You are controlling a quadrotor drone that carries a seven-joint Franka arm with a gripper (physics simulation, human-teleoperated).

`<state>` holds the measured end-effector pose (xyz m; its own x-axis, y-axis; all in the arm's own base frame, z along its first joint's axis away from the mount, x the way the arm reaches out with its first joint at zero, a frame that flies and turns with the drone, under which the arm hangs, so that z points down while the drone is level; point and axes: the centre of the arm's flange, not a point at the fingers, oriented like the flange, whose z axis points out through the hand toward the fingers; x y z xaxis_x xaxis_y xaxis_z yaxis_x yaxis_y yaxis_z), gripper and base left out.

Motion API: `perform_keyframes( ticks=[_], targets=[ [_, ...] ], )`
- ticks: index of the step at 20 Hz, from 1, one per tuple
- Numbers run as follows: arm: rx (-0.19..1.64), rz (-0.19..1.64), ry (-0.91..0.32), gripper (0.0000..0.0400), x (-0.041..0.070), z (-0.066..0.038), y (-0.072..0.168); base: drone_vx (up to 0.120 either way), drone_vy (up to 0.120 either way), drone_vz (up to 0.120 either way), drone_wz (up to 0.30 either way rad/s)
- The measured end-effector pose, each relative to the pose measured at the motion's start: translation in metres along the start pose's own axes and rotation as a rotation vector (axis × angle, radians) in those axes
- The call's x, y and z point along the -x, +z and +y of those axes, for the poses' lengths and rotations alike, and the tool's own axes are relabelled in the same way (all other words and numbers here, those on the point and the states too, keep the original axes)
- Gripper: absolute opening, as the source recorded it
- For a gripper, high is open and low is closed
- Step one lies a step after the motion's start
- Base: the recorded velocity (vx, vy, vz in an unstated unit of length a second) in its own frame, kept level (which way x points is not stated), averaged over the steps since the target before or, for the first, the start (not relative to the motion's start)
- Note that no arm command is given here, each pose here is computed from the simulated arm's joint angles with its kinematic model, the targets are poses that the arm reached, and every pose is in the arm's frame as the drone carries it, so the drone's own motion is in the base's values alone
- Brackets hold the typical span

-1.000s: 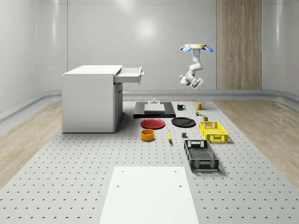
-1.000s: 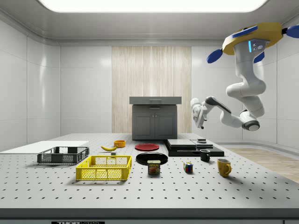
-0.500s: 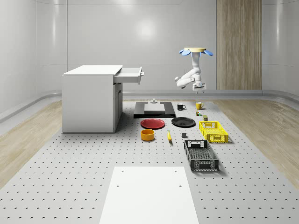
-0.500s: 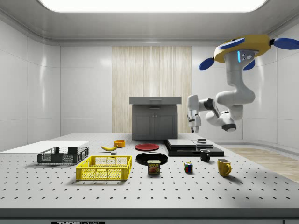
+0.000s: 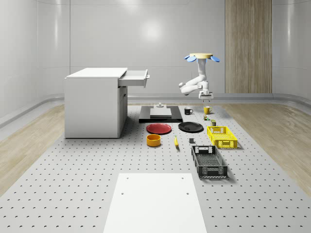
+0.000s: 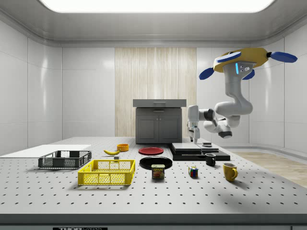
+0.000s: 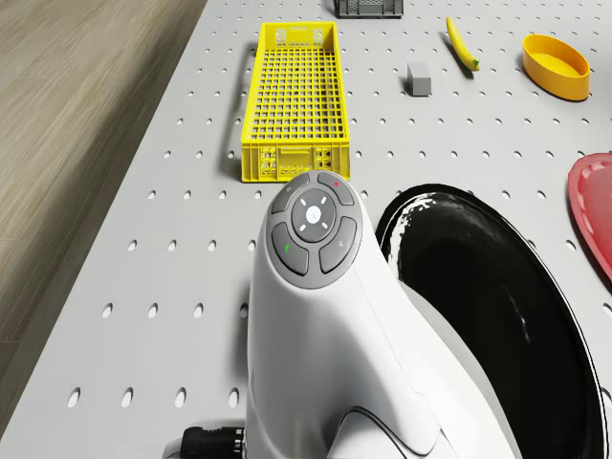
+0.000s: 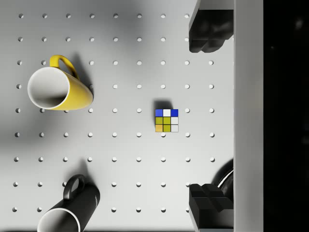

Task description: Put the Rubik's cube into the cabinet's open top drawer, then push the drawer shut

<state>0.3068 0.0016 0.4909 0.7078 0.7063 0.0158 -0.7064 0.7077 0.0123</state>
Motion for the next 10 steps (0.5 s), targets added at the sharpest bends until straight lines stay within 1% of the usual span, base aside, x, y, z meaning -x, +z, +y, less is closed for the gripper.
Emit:
perform_keyframes(
  ticks=[10],
  targets=[
    [0.011, 0.011, 0.000, 0.0400, 0.0011, -0.0011, -0.0001, 0.000, 0.000, -0.120, 0.000]
  ],
)
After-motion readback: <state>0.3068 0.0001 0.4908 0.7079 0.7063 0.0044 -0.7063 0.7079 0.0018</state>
